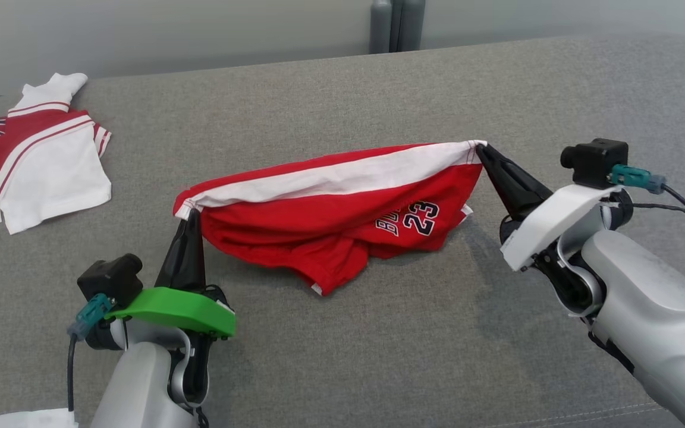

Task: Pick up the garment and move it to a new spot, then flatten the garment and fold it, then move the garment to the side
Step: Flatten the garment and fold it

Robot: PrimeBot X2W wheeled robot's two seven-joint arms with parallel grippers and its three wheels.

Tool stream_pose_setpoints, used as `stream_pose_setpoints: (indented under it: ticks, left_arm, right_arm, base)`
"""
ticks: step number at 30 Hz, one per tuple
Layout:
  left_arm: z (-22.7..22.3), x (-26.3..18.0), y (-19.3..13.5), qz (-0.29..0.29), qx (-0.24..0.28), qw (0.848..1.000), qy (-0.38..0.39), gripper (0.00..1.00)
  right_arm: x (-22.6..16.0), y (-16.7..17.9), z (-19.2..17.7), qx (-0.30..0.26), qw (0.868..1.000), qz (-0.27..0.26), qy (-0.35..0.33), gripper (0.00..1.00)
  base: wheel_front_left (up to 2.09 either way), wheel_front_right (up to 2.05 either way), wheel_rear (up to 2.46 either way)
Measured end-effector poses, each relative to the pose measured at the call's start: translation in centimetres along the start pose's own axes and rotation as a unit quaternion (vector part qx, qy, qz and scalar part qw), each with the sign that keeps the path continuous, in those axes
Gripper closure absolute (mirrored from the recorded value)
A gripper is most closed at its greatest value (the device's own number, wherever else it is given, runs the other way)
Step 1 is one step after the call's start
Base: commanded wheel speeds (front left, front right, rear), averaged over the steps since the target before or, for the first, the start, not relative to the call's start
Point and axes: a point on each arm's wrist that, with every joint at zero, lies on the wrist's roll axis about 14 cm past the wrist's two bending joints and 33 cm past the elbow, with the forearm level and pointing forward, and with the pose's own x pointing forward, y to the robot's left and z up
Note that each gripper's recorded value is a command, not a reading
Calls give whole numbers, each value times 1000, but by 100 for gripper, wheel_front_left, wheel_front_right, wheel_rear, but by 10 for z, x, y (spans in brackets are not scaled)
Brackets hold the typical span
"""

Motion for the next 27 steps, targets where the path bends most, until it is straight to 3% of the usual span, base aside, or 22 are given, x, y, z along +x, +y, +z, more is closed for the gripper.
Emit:
stream_pose_setpoints:
  ticks: [11, 21, 27]
  left_arm:
    - [24, -12, -34, -51, 0, 998, -42, 100]
    - [-23, -37, -12, -10, 1, 1000, 28, 100]
    - [-41, -48, 2, 14, -2, 998, 57, 100]
  right_arm:
    - [-45, 3, 41, -6, 997, 3, -81, 100]
    - [-74, 27, -48, 67, 998, -17, 3, 100]
    - [-80, 34, -76, 93, 995, -33, 27, 100]
  base:
    - [0, 0, 0]
    - [0, 0, 0]
    - [0, 0, 0]
